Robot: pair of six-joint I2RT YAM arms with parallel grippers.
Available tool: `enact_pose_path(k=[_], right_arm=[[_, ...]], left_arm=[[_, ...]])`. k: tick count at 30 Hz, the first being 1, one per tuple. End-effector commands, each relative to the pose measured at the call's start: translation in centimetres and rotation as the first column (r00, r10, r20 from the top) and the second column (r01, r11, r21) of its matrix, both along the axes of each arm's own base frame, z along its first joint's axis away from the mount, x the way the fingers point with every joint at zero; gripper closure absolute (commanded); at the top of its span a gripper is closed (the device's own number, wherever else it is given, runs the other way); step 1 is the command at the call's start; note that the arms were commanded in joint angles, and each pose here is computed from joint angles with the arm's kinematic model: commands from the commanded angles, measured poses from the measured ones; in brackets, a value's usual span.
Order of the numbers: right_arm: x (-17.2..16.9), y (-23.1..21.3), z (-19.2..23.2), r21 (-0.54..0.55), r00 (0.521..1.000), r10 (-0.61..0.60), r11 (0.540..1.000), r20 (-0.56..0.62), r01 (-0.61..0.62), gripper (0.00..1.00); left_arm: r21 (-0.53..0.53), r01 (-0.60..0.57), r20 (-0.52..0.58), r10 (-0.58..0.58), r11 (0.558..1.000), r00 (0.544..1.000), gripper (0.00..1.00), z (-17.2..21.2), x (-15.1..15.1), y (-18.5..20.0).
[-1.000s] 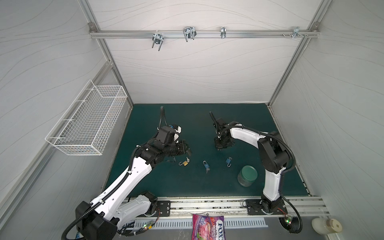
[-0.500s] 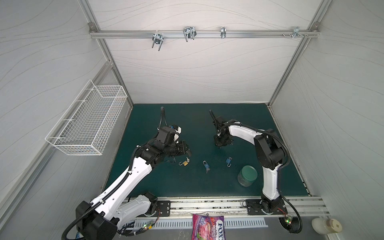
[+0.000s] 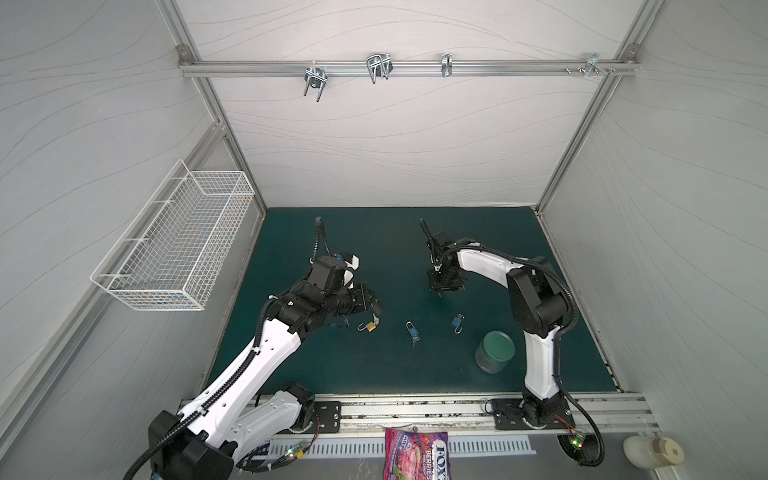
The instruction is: Lock with the key
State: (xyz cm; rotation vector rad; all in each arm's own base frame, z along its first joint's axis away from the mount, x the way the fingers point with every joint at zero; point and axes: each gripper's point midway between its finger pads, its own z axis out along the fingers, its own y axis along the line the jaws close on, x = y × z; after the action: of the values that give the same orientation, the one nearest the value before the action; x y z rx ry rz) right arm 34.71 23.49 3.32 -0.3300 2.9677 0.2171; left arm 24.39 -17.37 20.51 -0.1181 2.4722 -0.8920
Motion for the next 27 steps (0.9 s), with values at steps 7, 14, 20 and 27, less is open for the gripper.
enact_pose_path(k=[7, 14, 20, 27], right_arm=[[-2.5, -1.5, 13.2, 0.195, 0.940, 0.013, 0.977, 0.342, -0.084, 0.30], [-5.0, -2.6, 22.7, 0.308, 0.728, -0.013, 0.911, 0.686, -0.273, 0.03], [-8.5, -3.1, 27.1, 0.264, 0.579, 0.052, 0.854, 0.814, -0.448, 0.01], [-13.7, 0.6, 30.1, 0.180, 0.419, 0.204, 0.680, 0.885, -0.711, 0.01]], left_arm=[[-0.223, 0.050, 0.132, -0.020, 0.974, 0.991, 1.00, 5.1, 1.8, -2.1], [-0.340, 0.178, 0.205, -0.111, 0.923, 0.972, 1.00, 7.9, 2.2, -4.5], [-0.388, 0.242, 0.252, -0.150, 0.889, 0.956, 1.00, 10.0, 2.0, -6.2], [-0.374, 0.282, 0.279, -0.183, 0.883, 0.943, 1.00, 11.6, 1.3, -8.9]])
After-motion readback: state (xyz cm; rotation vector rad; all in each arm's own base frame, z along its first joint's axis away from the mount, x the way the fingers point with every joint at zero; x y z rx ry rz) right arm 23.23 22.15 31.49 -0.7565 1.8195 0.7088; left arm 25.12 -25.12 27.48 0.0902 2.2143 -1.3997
